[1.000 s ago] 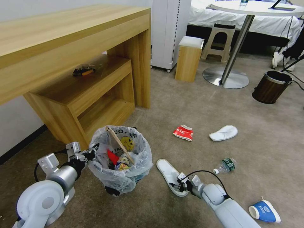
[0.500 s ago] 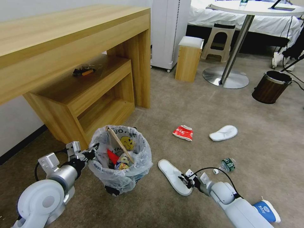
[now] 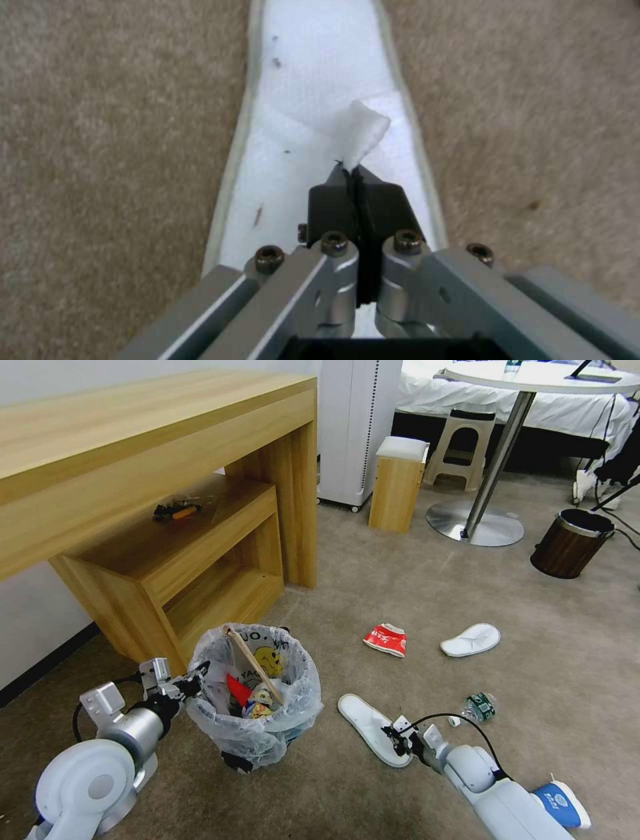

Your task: Pick up the trash bin and place the garbage on the floor into it.

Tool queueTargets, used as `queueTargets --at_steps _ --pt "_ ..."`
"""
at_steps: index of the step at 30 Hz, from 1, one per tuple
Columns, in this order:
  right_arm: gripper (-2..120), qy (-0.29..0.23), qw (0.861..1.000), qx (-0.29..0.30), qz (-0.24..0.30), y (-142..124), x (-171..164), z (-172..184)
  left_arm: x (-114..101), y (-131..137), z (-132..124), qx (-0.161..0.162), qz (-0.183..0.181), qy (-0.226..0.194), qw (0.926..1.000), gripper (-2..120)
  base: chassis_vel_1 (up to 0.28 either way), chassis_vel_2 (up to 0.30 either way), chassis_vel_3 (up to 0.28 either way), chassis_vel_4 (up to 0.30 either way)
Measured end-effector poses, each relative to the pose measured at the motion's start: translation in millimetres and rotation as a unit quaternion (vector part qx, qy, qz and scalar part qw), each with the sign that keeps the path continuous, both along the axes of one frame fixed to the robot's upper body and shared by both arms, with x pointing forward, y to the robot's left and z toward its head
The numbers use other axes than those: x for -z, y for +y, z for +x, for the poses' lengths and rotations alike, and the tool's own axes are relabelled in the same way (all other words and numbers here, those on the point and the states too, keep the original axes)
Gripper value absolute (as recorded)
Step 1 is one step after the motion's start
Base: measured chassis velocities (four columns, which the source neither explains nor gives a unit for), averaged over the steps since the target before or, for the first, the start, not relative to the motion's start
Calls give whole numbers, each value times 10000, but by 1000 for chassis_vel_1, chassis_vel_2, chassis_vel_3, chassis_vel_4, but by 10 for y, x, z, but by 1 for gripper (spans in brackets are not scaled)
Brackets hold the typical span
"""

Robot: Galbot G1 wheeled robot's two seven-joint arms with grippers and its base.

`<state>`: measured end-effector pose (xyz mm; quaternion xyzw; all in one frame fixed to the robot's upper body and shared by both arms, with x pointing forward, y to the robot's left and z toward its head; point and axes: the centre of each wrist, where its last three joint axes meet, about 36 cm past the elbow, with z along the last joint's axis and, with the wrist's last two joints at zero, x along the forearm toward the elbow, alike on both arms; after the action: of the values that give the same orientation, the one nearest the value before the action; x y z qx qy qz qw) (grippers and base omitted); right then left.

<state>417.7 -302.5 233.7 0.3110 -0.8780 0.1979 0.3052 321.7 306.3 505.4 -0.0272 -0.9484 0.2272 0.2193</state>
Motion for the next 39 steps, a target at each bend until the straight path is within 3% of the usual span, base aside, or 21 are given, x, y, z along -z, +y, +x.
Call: queueTargets --at_steps 9,17,20,21,24,25,28,32,36,37,39 --pt "0 -772 9966 52 286 -78 -484 84 36 -35 -10 29 56 41 10000 3 0 0 0 0" --pt "0 -1899 9777 -206 875 -164 -961 195 49 -46 -6 50 83 57 9999 3 0 0 0 0" --pt "0 -2467 9582 -310 1416 -116 -1226 275 64 -31 7 37 110 76 9999 3 0 0 0 0" --pt "0 -2467 9582 -310 1416 -116 -1226 275 64 -31 7 37 110 76 9999 3 0 0 0 0" --pt "0 -2818 9367 -344 2050 -8 -1484 341 80 -43 10 57 132 98 9998 3 0 0 0 0" --pt "0 -2818 9367 -344 2050 -8 -1484 341 80 -43 10 57 132 98 9998 3 0 0 0 0" --pt "0 -3009 9134 -490 2698 139 -1700 388 112 -87 7 124 161 143 9997 3 0 0 0 0" --pt "0 -3078 9021 -621 2960 204 -1771 414 126 -109 5 170 174 168 9996 3 0 0 0 0" --pt "0 -3217 8690 -1027 3617 362 -1870 550 153 -169 11 368 199 254 9988 3 0 0 0 0" --pt "0 -3217 8690 -1027 3617 362 -1870 550 153 -169 11 368 199 254 9988 3 0 0 0 0" --pt "0 -3230 8545 -1183 3891 432 -1867 621 163 -199 22 491 194 298 9982 3 0 0 0 0"
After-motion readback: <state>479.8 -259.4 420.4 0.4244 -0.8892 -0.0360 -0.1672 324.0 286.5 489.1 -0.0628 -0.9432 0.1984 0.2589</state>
